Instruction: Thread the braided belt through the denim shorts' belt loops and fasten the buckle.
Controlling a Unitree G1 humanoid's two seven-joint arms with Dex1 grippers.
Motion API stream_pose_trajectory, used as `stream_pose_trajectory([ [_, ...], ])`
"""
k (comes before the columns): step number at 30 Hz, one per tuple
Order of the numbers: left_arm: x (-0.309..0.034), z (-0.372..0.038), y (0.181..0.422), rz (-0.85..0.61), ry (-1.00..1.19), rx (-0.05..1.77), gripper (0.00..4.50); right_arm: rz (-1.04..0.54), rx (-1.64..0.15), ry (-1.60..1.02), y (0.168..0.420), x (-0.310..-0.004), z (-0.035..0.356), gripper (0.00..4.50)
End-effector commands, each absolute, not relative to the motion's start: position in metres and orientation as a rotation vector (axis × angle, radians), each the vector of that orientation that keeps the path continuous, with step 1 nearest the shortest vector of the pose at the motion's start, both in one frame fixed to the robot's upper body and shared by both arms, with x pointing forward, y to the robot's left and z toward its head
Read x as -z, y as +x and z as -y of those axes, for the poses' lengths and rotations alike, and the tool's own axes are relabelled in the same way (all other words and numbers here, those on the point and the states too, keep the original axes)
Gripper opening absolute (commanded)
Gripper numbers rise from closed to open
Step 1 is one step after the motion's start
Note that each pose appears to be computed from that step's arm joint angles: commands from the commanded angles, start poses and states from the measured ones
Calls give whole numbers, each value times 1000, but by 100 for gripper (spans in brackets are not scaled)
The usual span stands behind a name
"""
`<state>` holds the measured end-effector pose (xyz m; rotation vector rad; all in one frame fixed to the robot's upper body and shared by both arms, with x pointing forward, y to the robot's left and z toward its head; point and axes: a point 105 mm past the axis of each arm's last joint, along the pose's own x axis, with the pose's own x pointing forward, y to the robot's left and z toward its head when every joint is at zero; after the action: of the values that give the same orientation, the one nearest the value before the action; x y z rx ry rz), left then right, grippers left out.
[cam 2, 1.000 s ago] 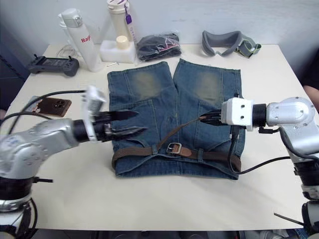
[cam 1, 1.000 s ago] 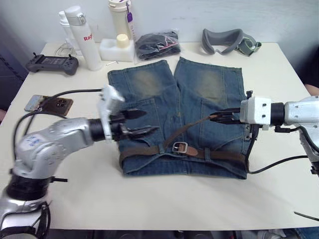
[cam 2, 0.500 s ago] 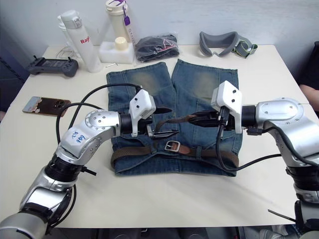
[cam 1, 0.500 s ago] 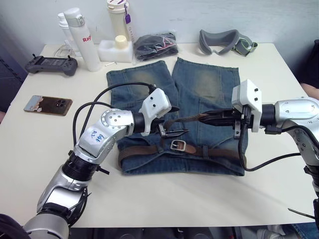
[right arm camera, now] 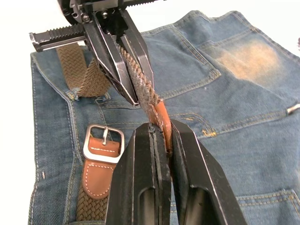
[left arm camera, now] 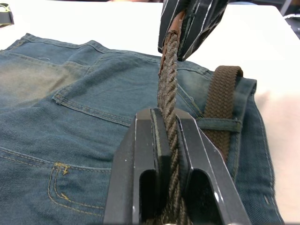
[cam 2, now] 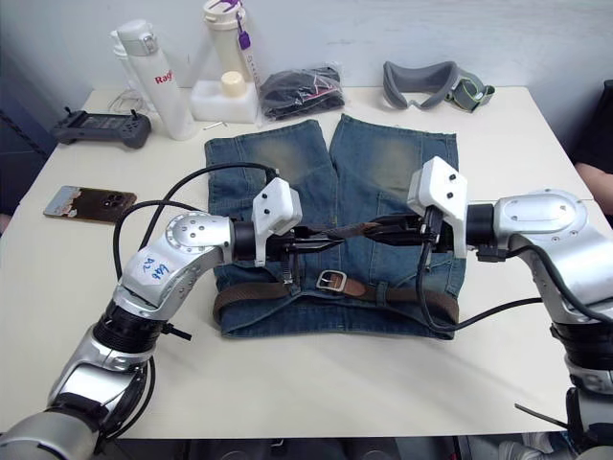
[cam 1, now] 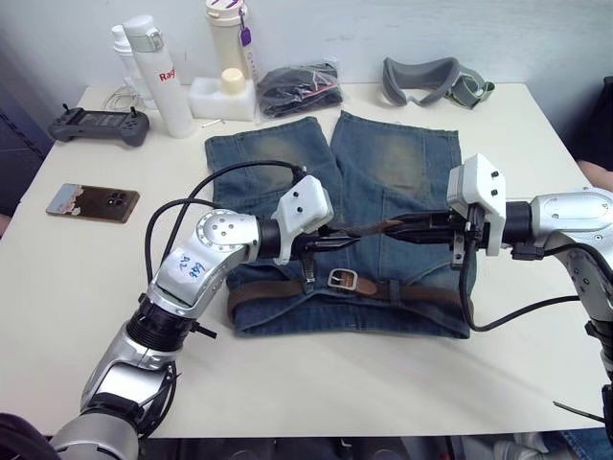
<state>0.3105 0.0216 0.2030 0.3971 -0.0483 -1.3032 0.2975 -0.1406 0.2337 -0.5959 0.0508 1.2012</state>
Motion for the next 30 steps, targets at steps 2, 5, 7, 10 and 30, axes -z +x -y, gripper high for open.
stream_pose_trajectory([
  [2,-221,-30,311,125,391,1258,7,-70,-1151,-626,303,-231,149,0],
  [5,-219,-35,318,110,392,1217,0,-76,-1171,-642,300,-224,148,88],
  [7,-212,-44,325,72,426,1170,0,-75,-1180,-678,297,-216,146,163],
  [10,-193,-66,332,-13,515,1099,0,-53,-1179,-755,293,-199,137,327],
  [30,-172,-86,339,-102,584,1029,0,-34,-1026,-836,307,-144,112,320],
])
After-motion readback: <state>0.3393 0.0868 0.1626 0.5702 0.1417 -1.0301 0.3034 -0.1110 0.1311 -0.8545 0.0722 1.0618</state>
